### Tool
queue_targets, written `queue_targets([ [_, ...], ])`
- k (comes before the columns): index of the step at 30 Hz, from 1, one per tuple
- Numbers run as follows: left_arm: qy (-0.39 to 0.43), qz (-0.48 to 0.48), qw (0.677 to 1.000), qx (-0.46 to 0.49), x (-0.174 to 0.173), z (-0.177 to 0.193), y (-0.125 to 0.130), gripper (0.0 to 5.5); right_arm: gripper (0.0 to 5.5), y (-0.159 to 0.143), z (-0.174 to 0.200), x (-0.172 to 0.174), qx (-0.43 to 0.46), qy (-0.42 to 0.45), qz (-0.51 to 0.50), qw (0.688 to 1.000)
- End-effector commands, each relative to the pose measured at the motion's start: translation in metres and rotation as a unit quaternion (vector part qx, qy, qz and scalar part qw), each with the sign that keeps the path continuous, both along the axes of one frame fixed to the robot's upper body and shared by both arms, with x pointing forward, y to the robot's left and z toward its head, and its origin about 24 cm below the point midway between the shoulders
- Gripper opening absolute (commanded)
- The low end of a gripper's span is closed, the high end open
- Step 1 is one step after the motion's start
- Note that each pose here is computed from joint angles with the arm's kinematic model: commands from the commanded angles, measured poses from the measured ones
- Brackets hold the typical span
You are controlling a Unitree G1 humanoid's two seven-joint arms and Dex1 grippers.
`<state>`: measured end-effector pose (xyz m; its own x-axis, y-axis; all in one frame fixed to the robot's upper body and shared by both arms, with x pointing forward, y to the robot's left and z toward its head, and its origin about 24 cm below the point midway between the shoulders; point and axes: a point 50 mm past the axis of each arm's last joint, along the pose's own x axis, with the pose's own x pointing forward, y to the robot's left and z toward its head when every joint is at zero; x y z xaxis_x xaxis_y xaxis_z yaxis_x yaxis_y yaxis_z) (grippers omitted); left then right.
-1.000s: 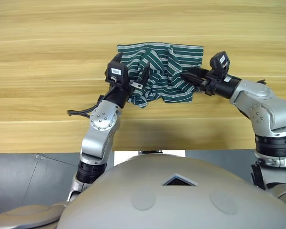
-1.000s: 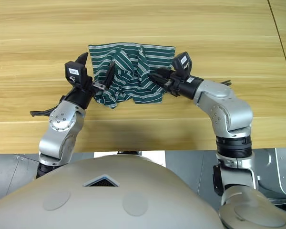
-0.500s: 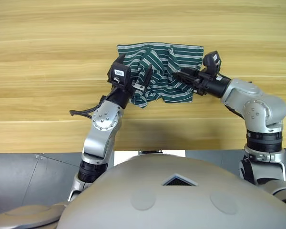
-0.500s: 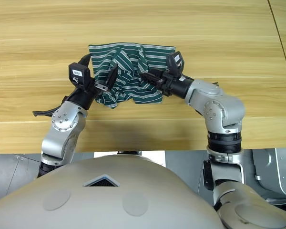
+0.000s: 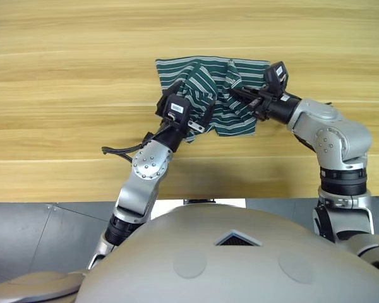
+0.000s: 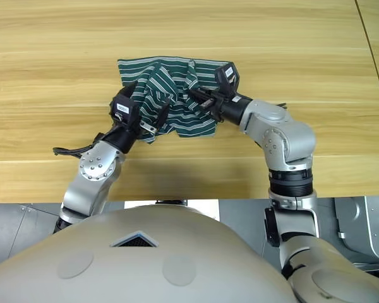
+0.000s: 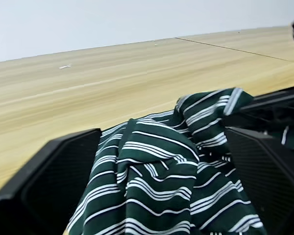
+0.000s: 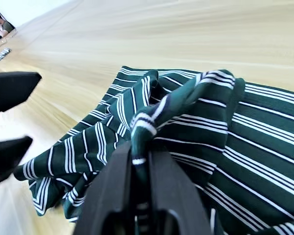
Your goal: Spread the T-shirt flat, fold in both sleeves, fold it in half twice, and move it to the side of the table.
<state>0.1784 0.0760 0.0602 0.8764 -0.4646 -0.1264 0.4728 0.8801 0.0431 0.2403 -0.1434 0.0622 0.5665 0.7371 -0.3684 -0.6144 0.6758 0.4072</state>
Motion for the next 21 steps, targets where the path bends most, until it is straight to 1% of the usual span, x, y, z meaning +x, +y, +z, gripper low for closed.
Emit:
queue_targets([
  [1,0.011,-0.032,0.999,0.042,0.004,-0.005,-0.010,4.53,0.05,-0.001,0.008,0.006,0.000,-0.022,-0.010,1.000],
  [5,0.023,-0.047,0.997,0.063,0.012,-0.010,-0.019,4.53,0.05,-0.003,0.014,0.008,-0.008,-0.048,-0.012,0.999],
  [9,0.040,-0.053,0.994,0.084,0.024,-0.019,-0.025,4.53,0.05,-0.015,0.014,0.010,-0.023,-0.076,-0.019,0.997],
  [13,0.047,-0.053,0.991,0.111,0.029,-0.026,-0.024,3.99,0.00,-0.038,-0.005,0.010,-0.031,-0.078,-0.024,0.996],
  [17,0.049,-0.057,0.989,0.125,0.031,-0.031,-0.022,3.40,0.00,-0.078,-0.039,0.012,-0.041,-0.071,-0.038,0.996],
  [21,0.055,-0.063,0.987,0.138,0.030,-0.035,-0.023,2.74,0.00,-0.104,-0.070,0.013,-0.050,-0.063,-0.044,0.996],
])
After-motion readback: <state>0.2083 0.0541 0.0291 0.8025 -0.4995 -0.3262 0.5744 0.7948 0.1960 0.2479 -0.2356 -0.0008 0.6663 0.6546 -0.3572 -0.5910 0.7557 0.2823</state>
